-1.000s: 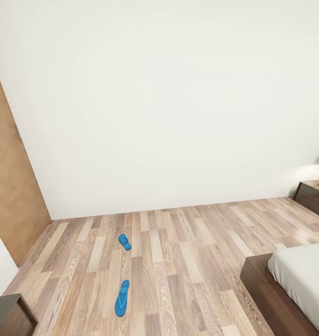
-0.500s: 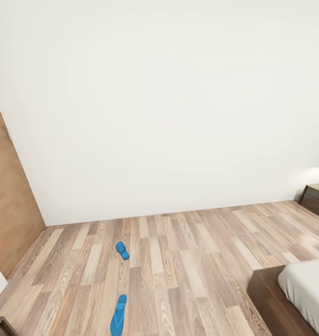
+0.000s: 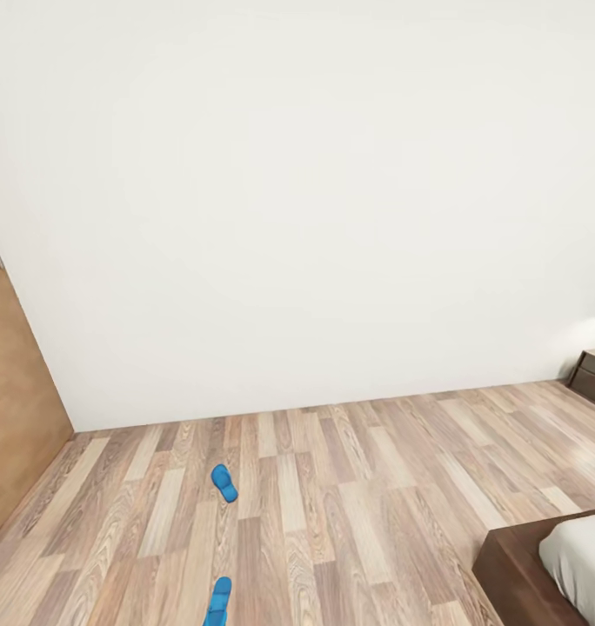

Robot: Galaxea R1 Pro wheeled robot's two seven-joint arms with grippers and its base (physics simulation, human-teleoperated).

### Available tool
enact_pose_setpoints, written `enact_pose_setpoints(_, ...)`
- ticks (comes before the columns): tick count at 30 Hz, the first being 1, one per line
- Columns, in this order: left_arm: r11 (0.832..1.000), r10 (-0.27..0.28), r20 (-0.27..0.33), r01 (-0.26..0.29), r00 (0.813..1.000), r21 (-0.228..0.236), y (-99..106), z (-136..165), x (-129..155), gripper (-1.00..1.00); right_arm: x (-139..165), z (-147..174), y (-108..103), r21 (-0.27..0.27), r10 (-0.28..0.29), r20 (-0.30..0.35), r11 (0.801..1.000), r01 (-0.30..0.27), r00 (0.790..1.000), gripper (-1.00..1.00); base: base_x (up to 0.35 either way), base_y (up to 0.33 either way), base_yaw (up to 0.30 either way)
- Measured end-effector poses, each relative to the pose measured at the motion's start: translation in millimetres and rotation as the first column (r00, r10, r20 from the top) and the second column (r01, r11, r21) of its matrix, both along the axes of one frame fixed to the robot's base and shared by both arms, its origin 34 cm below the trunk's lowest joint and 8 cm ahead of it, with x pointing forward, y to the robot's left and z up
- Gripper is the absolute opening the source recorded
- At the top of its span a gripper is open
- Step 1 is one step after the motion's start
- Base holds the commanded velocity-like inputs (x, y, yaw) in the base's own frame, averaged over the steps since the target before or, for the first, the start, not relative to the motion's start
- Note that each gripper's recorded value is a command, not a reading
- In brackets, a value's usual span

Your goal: In the bedroom, move the book from the bed onto either nightstand, and place the two sandals side by side next to the bed.

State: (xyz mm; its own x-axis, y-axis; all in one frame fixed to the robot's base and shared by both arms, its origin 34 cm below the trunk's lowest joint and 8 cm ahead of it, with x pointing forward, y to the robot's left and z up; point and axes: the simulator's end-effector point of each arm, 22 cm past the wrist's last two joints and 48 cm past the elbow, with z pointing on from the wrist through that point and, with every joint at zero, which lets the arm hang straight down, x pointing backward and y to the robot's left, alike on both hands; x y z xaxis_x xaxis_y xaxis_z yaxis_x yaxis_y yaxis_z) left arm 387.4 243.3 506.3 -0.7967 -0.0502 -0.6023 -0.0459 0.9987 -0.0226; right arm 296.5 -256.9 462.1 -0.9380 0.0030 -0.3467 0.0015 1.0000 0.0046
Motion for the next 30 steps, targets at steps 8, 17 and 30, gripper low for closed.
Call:
enact_pose_setpoints(8,1.0,0.0,0.0,0.0,1.0,0.0,0.0,0.0,0.0,1.0,0.1,0.0,0.0,0.0,0.0,0.0,1.0,0.0,1.0,1.0,0.226,0.0,0.0)
enact_pose_setpoints(17,1.0,0.0,0.0,0.0,1.0,0.0,0.0,0.0,0.0,1.0,-0.1,0.0,0.0,0.0,0.0,0.0,1.0,0.0,1.0,1.0,0.224,0.0,0.0)
enact_pose_setpoints(30,1.0,0.0,0.0,0.0,1.0,-0.001,-0.5,0.0,0.0,1.0,-1.7,-0.6,0.0,0.0,0.0,-0.004,1.0,0.0,1.0,1.0,0.2,0.0,0.0)
